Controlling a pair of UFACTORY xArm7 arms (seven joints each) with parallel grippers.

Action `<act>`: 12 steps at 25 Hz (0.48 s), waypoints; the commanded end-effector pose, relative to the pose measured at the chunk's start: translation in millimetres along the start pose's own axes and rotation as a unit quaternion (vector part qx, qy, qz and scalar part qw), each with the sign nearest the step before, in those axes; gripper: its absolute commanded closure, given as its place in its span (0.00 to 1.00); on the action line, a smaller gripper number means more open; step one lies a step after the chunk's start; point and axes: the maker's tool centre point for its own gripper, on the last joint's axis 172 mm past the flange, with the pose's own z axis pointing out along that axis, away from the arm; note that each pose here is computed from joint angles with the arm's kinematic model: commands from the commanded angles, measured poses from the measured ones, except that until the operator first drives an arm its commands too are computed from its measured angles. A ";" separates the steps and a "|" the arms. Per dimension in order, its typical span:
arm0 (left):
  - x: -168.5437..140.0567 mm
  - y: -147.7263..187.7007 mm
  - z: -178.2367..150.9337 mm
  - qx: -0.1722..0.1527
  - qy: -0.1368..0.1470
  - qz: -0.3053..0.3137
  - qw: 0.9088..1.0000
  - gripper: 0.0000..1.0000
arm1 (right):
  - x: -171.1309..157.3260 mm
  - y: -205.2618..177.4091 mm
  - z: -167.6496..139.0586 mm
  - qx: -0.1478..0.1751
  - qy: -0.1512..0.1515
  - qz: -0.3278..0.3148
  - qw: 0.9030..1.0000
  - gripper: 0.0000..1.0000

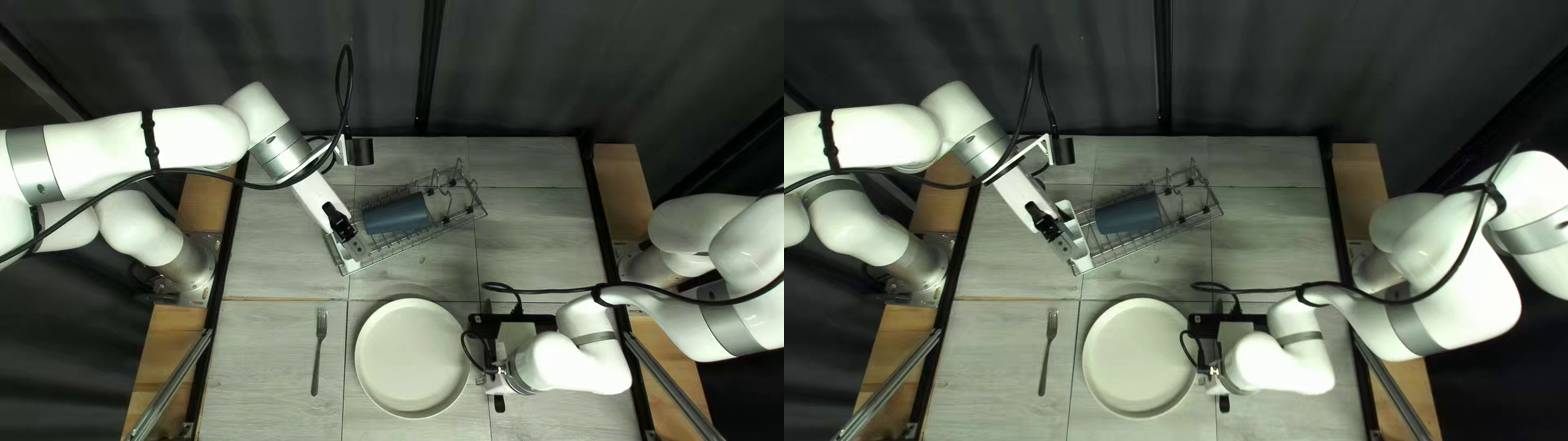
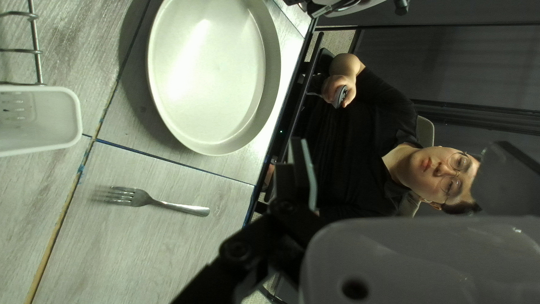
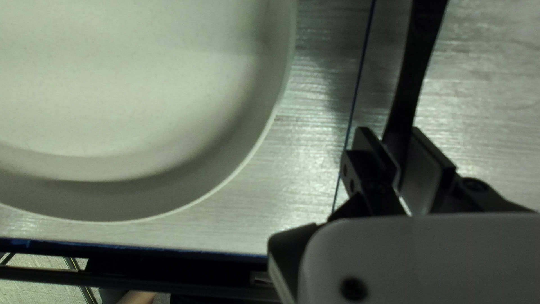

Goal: Pick up and place plate onto table. Place down one fork to the left of the plate. Place spoon and knife to the right of the plate. Place cup above the knife and spoon

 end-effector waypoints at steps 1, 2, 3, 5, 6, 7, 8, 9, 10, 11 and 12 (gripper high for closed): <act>0.0 0.0 0.0 0.000 0.000 0.000 1.000 0.00 | 0.7 -1.3 -4.3 -0.001 0.002 0.000 1.000 0.00; 0.0 0.0 0.0 0.000 0.000 0.000 1.000 0.00 | 1.4 -1.0 -9.1 0.000 0.004 0.000 1.000 0.00; 0.0 0.0 0.0 0.000 0.000 0.000 1.000 0.00 | 2.1 -0.6 -14.6 0.000 0.008 -0.001 1.000 0.00; 0.0 0.0 0.0 0.000 0.000 0.000 1.000 0.00 | 3.1 -0.2 -29.6 0.000 0.018 -0.004 1.000 0.00; 0.0 0.0 0.0 0.000 0.000 0.000 1.000 0.00 | 3.3 -0.1 -35.6 0.000 0.021 -0.006 1.000 0.00; 0.0 0.0 0.0 0.000 0.000 0.000 1.000 0.00 | 3.3 0.2 -49.9 -0.002 0.031 -0.016 0.999 0.00; 0.0 0.0 0.0 0.000 0.000 0.000 1.000 0.00 | 3.4 1.0 -66.0 -0.006 0.039 -0.031 0.999 0.00; 0.0 0.0 0.0 0.000 0.000 0.000 1.000 0.00 | 3.7 1.3 -74.9 -0.008 0.044 -0.042 0.998 0.00; 0.0 0.0 0.0 0.000 0.000 0.000 1.000 0.00 | 6.5 2.8 -94.7 -0.018 0.053 -0.072 0.996 0.00; 0.0 0.0 0.0 0.000 0.000 0.000 1.000 0.00 | 9.4 3.8 -105.3 -0.023 0.058 -0.089 0.994 0.00; 0.0 0.0 0.0 0.000 0.000 0.000 1.000 0.00 | 15.4 6.0 -123.5 -0.031 0.065 -0.122 0.990 0.00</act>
